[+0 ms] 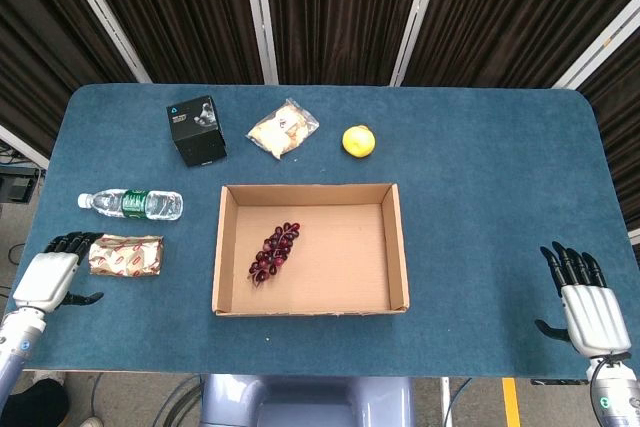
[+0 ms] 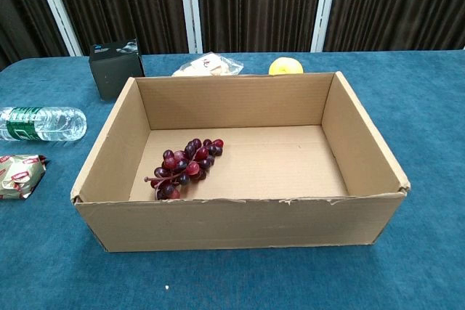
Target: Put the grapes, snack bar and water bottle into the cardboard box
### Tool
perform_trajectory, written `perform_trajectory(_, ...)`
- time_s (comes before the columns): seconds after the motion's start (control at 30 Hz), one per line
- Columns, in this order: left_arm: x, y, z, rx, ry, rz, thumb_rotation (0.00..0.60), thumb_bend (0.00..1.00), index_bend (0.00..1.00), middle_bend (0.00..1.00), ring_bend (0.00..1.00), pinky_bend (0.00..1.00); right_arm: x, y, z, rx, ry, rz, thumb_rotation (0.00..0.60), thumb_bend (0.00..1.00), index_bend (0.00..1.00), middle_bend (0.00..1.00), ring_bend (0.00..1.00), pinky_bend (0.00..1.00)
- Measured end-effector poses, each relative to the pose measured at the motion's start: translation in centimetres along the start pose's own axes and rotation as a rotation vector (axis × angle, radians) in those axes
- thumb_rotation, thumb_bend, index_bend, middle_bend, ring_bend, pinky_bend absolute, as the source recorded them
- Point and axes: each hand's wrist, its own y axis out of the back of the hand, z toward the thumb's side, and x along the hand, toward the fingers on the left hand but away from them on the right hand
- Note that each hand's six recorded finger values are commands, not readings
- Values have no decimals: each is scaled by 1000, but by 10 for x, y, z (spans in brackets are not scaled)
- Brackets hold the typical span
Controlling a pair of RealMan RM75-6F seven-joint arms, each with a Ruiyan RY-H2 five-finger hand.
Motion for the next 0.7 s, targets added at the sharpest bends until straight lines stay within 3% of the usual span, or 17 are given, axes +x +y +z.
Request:
perform_trajectory(0.23,24,-13,-2,-7,14,-15,581,41,133,136,110,130,1,-2,3,9,1,9,600,0,0,0,0,0)
perform_trajectory(0.37,38,-19,3,-10,7,-24,584,124,267,193,201,212,-1,-4,3,17,-9,16,600,0,0,0,0,0)
perform_trajectory(0.47,46,-23,10,-16,0,-11,597,280,464,325,327,313,-3,-7,3,22,-12,27,600,0,0,0,0,0)
perform_trajectory(0.6,55,-23,20,-35,-11,31,600,607,729,560,557,457,-6,-8,2,24,-14,37,600,0,0,0,0,0)
perform_trajectory(0.7,58,-19,28,-55,-25,82,600,773,848,655,640,517,-5,-7,1,22,-14,37,600,0,0,0,0,0)
